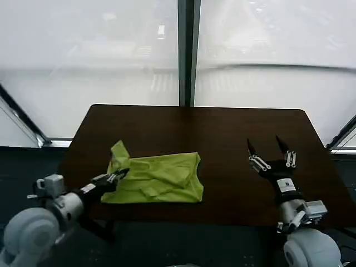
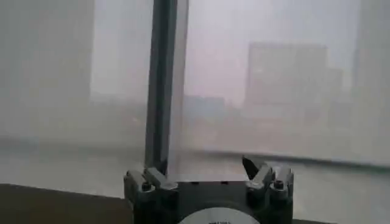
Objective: Fold and organize the clothes.
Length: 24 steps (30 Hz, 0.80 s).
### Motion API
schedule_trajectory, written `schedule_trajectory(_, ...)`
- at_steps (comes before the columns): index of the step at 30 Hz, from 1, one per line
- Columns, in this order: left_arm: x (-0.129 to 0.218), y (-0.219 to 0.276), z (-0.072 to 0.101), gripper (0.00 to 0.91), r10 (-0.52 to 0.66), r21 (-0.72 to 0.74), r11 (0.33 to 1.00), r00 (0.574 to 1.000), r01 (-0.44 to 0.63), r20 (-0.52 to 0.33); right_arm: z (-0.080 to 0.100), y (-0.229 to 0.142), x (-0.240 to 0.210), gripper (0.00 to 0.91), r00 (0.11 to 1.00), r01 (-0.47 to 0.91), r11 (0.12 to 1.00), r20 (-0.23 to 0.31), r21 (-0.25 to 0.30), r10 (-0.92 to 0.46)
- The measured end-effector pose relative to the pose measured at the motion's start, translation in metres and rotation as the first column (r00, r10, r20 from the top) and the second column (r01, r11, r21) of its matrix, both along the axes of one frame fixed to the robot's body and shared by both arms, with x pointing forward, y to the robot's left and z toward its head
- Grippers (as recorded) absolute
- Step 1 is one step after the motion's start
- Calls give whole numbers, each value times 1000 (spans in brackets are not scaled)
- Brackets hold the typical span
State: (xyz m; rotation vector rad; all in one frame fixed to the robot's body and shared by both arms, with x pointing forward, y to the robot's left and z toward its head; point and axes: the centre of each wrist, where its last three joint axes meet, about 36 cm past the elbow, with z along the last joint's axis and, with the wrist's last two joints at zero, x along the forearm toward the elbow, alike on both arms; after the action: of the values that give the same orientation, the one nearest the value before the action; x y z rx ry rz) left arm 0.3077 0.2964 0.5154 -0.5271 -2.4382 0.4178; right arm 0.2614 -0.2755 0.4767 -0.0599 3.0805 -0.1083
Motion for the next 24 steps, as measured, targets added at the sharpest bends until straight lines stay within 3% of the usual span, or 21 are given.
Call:
schedule_trajectory(12, 7, -67, -18, 0, -116, -107, 988, 993, 114, -14, -9, -11, 3, 878, 999, 39, 999, -21, -5, -39)
schedule_trajectory(24, 6, -86, -22, 0, -156, -154, 977, 987, 151, -23, -20, -10, 6, 878, 998, 45, 999, -44, 0, -45)
